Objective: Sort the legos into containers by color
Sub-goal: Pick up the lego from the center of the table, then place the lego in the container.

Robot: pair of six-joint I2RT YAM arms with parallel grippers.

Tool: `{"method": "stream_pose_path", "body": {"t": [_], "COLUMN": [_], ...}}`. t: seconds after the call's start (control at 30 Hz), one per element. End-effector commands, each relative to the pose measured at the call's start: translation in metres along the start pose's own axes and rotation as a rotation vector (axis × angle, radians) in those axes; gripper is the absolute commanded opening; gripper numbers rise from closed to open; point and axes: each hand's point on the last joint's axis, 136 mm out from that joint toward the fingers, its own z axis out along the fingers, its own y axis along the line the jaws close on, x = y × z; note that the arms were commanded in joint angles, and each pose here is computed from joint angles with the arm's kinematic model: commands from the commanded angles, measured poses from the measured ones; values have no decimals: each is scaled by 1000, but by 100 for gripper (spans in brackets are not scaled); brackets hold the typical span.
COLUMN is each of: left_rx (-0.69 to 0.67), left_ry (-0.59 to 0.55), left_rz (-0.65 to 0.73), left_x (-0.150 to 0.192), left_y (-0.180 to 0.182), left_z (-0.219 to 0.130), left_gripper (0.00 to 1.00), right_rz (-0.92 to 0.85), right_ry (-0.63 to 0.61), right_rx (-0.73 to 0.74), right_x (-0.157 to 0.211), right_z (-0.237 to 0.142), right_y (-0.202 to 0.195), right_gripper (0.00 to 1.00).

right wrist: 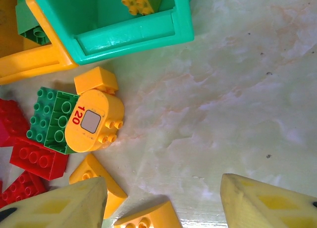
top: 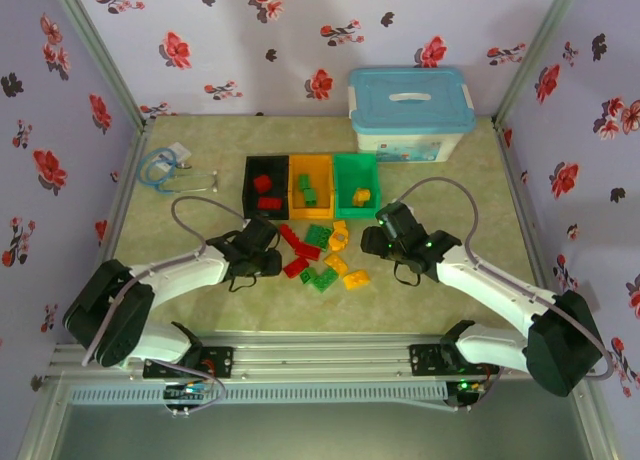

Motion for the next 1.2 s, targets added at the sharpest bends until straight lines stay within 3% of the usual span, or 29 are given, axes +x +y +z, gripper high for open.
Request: {"method": "stream_pose_path", "body": {"t": [0.0,0.17,0.4,0.67,0.87,0.9,0.93,1.0,1.03,1.17], "left_rx": [-44,-51,-20,-27,-41,-32,-31,-24,-18,16], "left_ry": [-6,-92,-223,-239,-226,-225,-225,-226,-233,-294], "left_rz": [12,17,-42,-90,-107,-103,-98,-85,-85,-83], "left_x": [-2,-33,-107,-179,-222,-227,-232,-238,-239,-233], "left_y": [9,8,11,19,27,26,24,20,18,10], "left_z": [-10,-39,-74,-59,-40,-40,-42,-50,-57,-88], "left_gripper": [23,20,20,18,23,27,37,67,74,77], "right_rz": [14,9,5,-3,-19,-23,-30,-38,-41,-79], "right_ry": [-22,-19,-13,-8,-4,-3,-1,-3,-2,3], "right_rx": [1,-2,-18,-26,-31,-31,-37,-47,-48,-43], "right_x": [0,2,9,18,23,23,24,24,24,24], "right_z": [0,0,2,0,-6,-7,-8,-9,-9,-11], "right_y": [-1,1,8,9,12,12,14,16,18,24], "right_gripper": [62,61,60,60,60,60,60,60,60,61]}}
